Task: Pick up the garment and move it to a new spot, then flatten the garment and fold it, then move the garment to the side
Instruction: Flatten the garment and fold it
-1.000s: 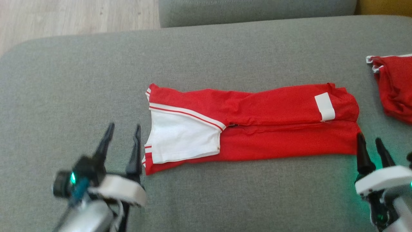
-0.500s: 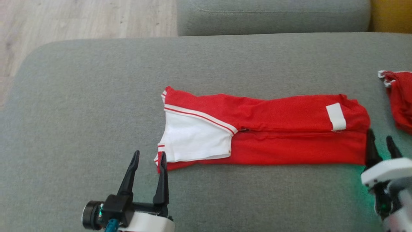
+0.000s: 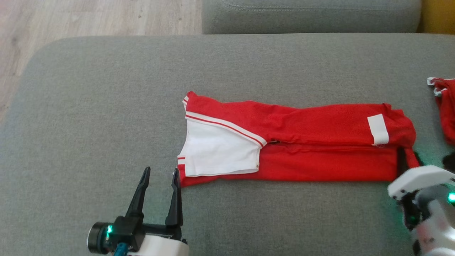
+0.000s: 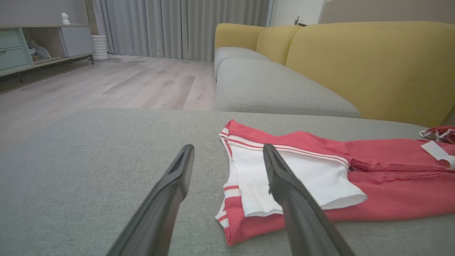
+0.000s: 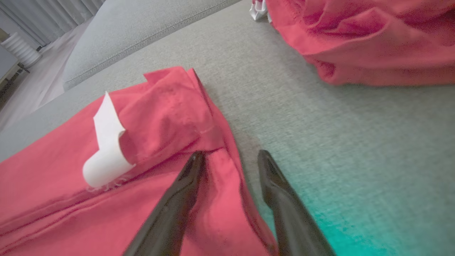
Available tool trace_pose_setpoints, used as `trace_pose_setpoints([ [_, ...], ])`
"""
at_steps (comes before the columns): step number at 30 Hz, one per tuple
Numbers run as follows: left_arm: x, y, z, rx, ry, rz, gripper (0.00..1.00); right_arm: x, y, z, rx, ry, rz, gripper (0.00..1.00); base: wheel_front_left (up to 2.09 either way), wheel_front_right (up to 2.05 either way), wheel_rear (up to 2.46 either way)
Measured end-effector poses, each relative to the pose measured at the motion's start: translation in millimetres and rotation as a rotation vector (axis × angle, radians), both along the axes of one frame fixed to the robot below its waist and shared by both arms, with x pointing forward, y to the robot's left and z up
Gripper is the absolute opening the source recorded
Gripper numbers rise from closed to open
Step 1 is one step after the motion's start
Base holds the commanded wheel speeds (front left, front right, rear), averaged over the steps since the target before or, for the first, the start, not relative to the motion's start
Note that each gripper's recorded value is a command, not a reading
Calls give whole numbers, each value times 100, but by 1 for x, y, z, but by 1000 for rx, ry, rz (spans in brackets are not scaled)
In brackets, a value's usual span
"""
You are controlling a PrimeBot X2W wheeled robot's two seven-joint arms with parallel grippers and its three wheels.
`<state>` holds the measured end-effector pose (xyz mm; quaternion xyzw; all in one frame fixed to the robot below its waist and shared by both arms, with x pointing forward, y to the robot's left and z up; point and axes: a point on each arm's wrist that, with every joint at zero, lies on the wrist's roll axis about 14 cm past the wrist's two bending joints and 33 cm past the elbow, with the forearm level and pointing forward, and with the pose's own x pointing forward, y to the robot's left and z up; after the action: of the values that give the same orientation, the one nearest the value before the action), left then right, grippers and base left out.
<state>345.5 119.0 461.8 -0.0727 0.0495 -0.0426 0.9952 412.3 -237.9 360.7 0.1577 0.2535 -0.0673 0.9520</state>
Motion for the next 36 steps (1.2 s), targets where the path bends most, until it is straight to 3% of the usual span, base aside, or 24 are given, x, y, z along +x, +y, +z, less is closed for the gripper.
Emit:
trace_pose_setpoints([
  [1,-1,-1,-2,1,5,-6,100,2,4,1,9,-1,2,17,0,0,0],
  [2,0,-2,-3,1,7,-10,100,3,8,1,15,1,9,0,0,0,0],
  [12,1,-7,-3,3,-3,-36,100,6,10,16,-1,-53,27,0,0,0,0],
  [24,2,-12,0,-9,-14,-51,100,17,-39,54,-88,-147,-8,0,0,0,0],
  [28,2,-15,-2,-8,-11,-69,100,15,-42,49,-82,-101,-1,0,0,0,0],
  [29,2,-15,-2,-10,-9,-72,100,12,-40,45,-77,-77,6,55,0,0,0],
  [30,2,-16,-3,-12,-7,-74,100,10,-40,41,-73,-58,9,100,0,0,0],
  [36,0,-16,-7,-13,6,-80,100,5,-45,37,-81,-71,-12,100,0,0,0],
])
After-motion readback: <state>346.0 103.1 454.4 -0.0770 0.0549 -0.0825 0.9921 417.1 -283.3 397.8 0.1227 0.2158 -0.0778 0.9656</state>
